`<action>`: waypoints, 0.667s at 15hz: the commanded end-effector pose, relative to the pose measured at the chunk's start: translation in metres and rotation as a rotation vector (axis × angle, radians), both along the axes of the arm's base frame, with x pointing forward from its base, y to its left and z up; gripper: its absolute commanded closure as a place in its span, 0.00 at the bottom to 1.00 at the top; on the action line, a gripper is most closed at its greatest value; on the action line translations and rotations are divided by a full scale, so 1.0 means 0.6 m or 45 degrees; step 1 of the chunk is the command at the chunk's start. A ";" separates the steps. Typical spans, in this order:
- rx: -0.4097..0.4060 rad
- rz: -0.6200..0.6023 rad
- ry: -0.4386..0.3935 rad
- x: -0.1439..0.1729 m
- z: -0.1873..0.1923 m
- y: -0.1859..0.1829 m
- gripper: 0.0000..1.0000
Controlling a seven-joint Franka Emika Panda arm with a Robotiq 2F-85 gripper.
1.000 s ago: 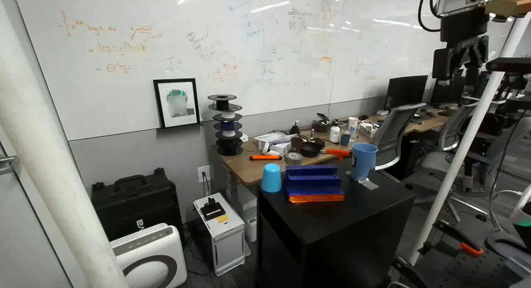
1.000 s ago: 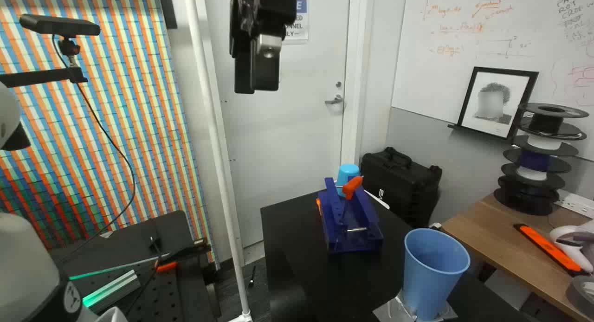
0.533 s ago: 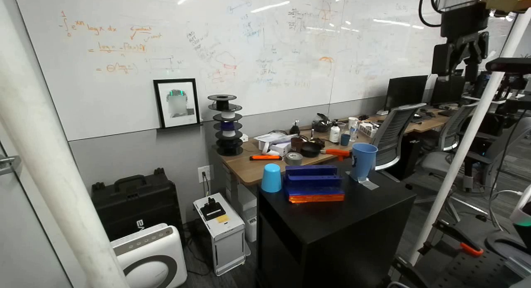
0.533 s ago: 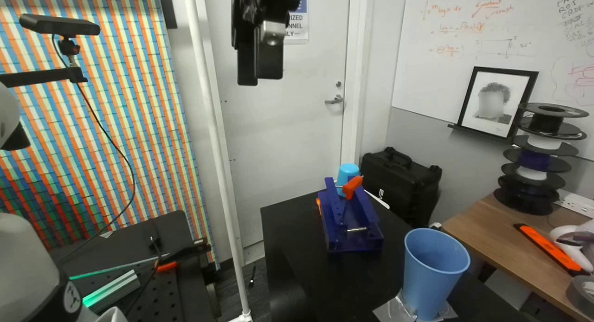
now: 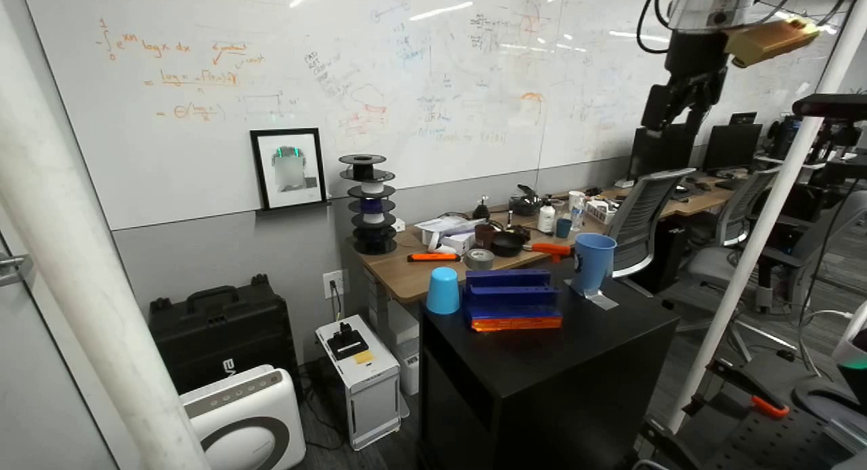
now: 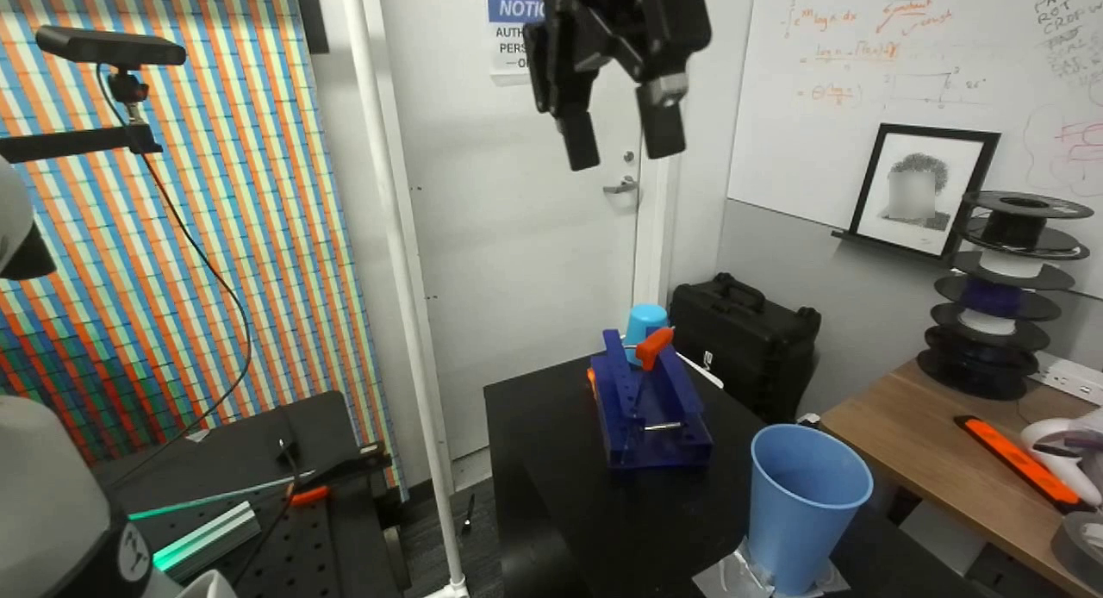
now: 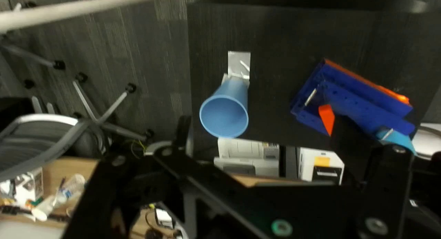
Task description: Put the orange object inside the blue cup
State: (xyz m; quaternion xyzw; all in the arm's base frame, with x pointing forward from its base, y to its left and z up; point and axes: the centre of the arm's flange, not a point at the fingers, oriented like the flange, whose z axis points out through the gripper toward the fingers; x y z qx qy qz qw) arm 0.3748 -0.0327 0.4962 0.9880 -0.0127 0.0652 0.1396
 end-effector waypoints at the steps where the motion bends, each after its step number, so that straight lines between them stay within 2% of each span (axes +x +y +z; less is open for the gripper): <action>1: 0.040 0.126 -0.162 0.110 -0.052 0.030 0.00; 4: 0.161 0.223 -0.172 0.167 -0.120 0.072 0.00; 7: 0.282 0.277 -0.113 0.199 -0.200 0.110 0.00; 10: 0.329 0.305 -0.020 0.213 -0.263 0.133 0.00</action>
